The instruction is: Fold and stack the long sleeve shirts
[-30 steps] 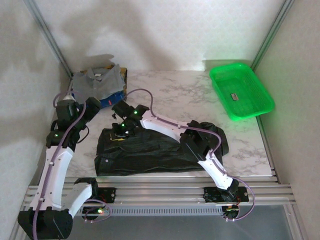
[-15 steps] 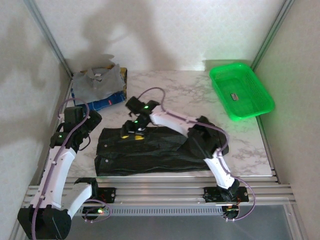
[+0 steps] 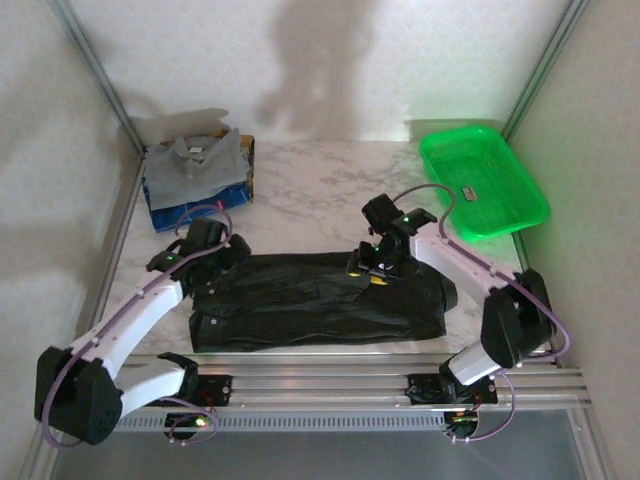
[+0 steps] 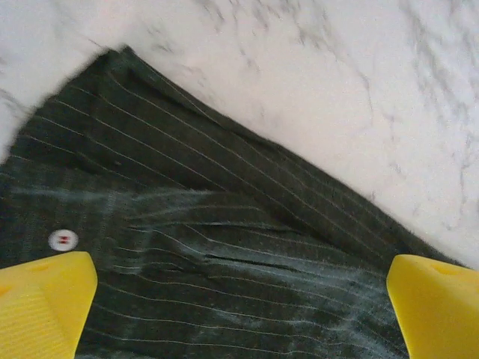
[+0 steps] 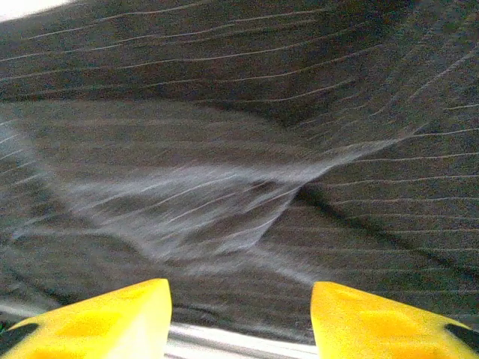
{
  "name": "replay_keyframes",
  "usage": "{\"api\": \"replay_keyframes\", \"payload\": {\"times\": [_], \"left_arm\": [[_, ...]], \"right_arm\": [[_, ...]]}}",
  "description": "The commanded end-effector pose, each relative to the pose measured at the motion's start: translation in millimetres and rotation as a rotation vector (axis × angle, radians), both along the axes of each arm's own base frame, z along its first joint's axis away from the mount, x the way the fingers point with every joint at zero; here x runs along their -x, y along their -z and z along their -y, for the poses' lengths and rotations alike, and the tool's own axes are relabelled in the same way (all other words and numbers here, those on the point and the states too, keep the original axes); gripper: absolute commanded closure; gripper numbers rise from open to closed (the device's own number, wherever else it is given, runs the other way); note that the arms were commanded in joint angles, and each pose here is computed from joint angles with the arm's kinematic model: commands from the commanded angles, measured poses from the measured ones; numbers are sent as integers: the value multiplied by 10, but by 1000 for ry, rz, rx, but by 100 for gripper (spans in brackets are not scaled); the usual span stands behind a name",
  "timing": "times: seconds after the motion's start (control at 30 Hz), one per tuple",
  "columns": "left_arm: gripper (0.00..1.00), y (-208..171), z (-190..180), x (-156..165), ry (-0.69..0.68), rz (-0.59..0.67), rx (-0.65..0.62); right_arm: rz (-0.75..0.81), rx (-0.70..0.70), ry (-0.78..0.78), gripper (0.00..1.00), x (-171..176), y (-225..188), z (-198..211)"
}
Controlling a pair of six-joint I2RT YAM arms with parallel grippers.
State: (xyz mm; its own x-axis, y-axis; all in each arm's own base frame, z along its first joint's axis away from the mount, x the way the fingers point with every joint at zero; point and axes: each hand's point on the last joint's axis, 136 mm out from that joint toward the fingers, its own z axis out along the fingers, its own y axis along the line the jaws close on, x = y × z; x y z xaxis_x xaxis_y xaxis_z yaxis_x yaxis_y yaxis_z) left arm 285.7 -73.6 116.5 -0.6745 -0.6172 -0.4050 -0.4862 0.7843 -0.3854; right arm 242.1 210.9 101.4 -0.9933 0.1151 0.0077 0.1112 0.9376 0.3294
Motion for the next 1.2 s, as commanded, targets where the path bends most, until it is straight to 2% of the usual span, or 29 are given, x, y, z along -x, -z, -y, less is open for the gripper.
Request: {"api": "replay_keyframes", "payload": {"times": [0.0, 0.13, 0.23, 0.33, 0.53, 0.6, 0.7, 0.9, 1.07, 1.17], "left_arm": [[1, 88, 211, -125, 2, 26, 47], [2, 269, 419, -181, 39, 4, 48], [2, 500, 379, -183, 24, -38, 4], [2, 751, 202, -132, -21, -101, -87], [1, 1190, 13, 17, -37, -229, -203], [1, 1136, 61, -20, -27, -211, -194], [1, 841, 153, -164, -19, -133, -172], [0, 336, 345, -387, 7, -31, -106], [0, 189, 757, -594, 111, 8, -51], [1, 151, 999, -740, 176, 33, -49]], "right_arm": [[23, -48, 6, 55, -232, 120, -141], [-3, 55, 63, 68, -427, 483, 49], [2, 141, 102, 76, -608, 651, 265], [4, 215, 125, 77, -746, 758, 440], [-20, 261, 109, 77, -861, 911, 485], [-14, 273, 109, 76, -858, 871, 515], [35, 283, 103, 69, -816, 650, 586], [107, 406, 14, 71, -584, 364, 942], [193, 137, 1, 70, -586, 40, 471], [185, -67, 21, 75, -595, -136, 44]]}}
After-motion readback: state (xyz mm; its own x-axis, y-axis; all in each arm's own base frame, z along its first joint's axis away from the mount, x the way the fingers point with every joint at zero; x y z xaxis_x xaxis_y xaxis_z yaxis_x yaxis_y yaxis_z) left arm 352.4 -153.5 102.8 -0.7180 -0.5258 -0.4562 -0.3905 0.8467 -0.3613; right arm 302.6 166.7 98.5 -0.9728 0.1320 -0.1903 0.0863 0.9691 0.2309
